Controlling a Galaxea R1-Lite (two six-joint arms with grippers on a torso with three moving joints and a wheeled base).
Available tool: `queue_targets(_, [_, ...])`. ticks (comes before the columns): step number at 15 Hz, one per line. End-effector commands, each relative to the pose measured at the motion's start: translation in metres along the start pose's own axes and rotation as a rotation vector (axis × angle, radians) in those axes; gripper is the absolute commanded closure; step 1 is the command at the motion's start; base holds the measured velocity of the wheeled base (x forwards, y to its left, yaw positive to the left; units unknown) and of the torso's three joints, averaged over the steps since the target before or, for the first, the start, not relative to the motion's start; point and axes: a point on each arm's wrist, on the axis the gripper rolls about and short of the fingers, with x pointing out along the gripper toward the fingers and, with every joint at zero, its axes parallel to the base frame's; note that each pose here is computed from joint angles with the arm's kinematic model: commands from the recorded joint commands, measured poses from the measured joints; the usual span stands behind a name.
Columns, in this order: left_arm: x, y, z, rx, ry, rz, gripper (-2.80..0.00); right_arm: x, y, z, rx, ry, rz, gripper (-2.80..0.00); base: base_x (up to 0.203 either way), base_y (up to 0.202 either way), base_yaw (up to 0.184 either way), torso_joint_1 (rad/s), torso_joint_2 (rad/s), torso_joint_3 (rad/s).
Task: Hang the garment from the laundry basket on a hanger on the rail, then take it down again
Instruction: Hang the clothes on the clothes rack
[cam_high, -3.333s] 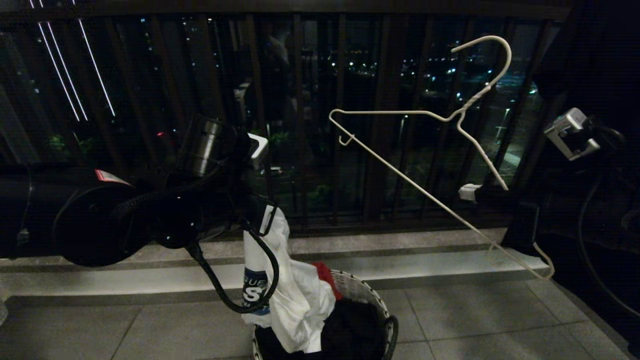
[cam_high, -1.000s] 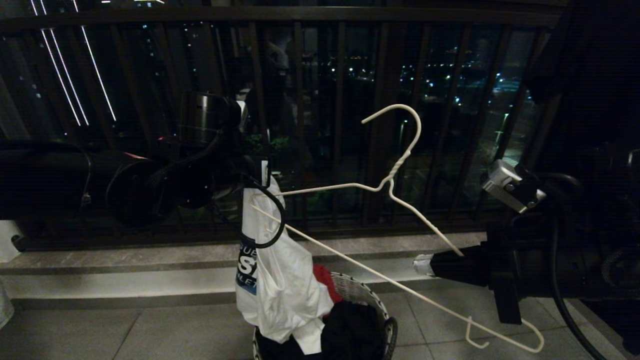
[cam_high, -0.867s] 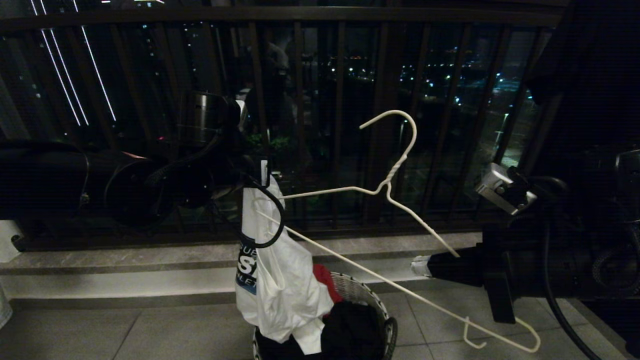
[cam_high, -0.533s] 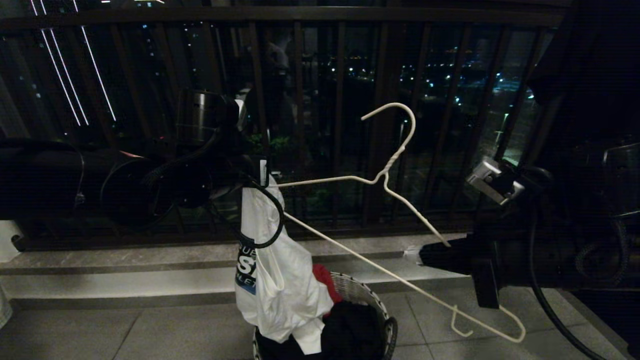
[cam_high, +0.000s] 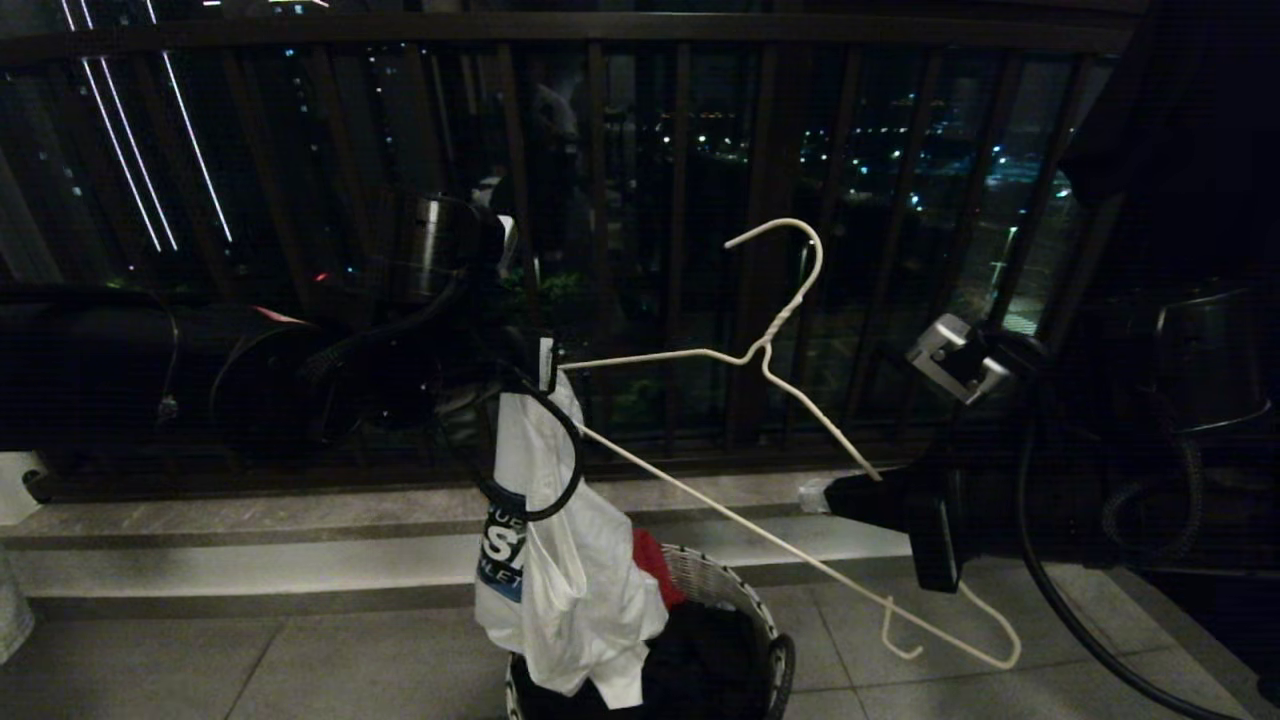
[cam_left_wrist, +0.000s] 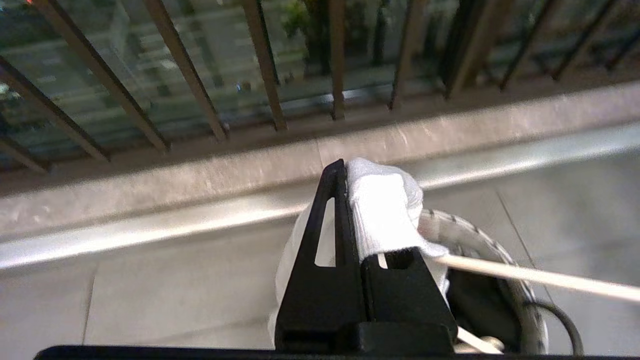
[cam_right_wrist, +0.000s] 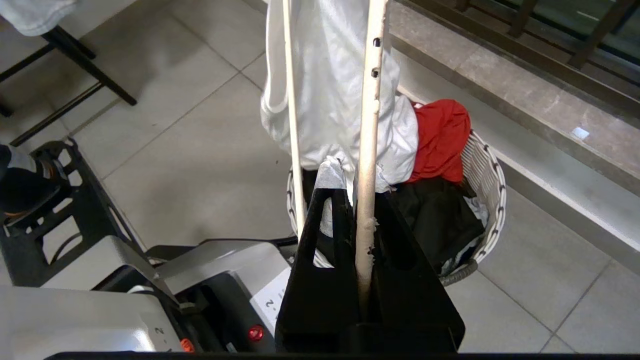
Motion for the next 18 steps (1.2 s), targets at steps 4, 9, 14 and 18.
queue_targets(4, [-0.007, -0.011, 0.002, 0.005, 0.052, -0.015, 0.00, 0.000, -0.001, 0.001, -0.004, -0.005, -0.041, 0.00, 0.000, 0.000, 0.000, 0.000, 0.00, 0.000])
queue_targets(9, [-0.004, -0.011, 0.010, -0.053, 0.130, 0.130, 0.00, 0.001, -0.003, 0.002, -0.017, -0.029, -0.106, 0.00, 0.000, 0.000, 0.000, 0.000, 0.00, 0.000])
queue_targets(14, [-0.002, -0.010, 0.013, -0.055, 0.130, 0.192, 0.00, 0.001, -0.004, 0.002, -0.045, -0.026, -0.154, 0.00, 0.000, 0.000, 0.000, 0.000, 0.00, 0.000])
queue_targets(18, [-0.006, -0.026, 0.009, -0.069, 0.133, 0.149, 0.00, 0.002, -0.004, 0.001, -0.048, -0.020, -0.150, 0.00, 0.000, 0.000, 0.000, 0.000, 0.00, 0.000])
